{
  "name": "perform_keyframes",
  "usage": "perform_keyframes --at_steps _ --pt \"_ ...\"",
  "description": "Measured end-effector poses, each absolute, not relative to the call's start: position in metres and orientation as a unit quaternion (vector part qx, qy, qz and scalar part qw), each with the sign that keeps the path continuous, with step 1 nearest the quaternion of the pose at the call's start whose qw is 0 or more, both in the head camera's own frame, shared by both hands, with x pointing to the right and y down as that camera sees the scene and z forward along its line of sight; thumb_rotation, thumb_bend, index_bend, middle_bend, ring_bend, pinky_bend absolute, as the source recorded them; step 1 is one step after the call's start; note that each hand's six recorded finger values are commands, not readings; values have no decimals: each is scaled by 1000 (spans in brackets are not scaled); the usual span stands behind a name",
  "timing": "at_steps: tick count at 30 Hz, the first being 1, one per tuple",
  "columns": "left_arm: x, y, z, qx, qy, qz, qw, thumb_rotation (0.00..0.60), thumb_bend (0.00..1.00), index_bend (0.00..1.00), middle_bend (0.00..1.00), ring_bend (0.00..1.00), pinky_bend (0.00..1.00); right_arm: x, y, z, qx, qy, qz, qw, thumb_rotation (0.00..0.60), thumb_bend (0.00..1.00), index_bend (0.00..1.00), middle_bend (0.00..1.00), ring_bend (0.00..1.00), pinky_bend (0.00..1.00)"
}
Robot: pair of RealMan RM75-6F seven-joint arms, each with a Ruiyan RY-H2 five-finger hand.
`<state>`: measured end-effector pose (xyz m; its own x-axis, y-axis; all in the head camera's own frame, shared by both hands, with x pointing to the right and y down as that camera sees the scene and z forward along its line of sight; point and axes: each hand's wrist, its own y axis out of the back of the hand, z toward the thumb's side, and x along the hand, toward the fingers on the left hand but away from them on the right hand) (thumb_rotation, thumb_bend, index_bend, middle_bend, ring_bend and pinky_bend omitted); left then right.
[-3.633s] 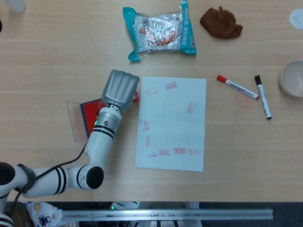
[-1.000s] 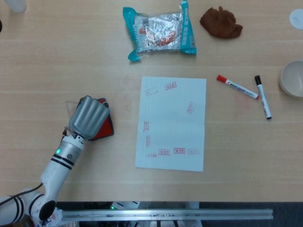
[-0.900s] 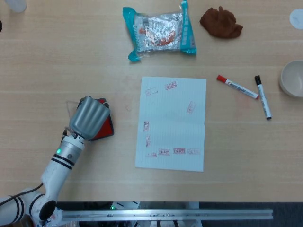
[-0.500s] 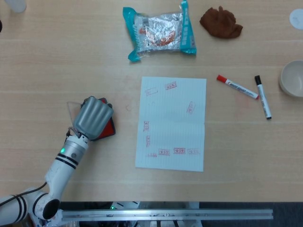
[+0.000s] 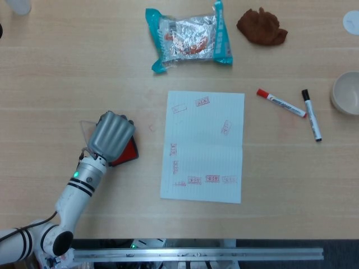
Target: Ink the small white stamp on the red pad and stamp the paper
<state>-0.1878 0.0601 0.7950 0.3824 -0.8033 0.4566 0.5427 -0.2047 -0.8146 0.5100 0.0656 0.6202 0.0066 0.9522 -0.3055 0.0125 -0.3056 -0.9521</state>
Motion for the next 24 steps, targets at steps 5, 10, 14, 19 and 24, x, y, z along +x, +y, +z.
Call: perform_keyframes --at_steps 5,10,14,19,24 --pt "-189 59 796 -561 114 -548 610 600 264 620 1000 1000 1000 510 66 620 -575 -419 567 414 600 118 208 323 221 267" --pt "-189 58 797 -566 112 -552 601 600 264 619 1000 1000 1000 510 66 621 -575 -420 567 414 600 117 207 323 221 268" --pt "-189 58 798 -570 109 -556 595 600 264 619 1000 1000 1000 511 66 621 -575 -419 568 414 600 118 208 323 221 268" --pt "-190 57 799 -570 106 -558 594 600 264 619 1000 1000 1000 511 66 620 -574 -420 568 414 600 118 208 323 221 267" --pt "-190 54 792 -563 112 -555 602 600 264 619 1000 1000 1000 510 66 618 -573 -421 567 416 600 118 208 323 221 268"
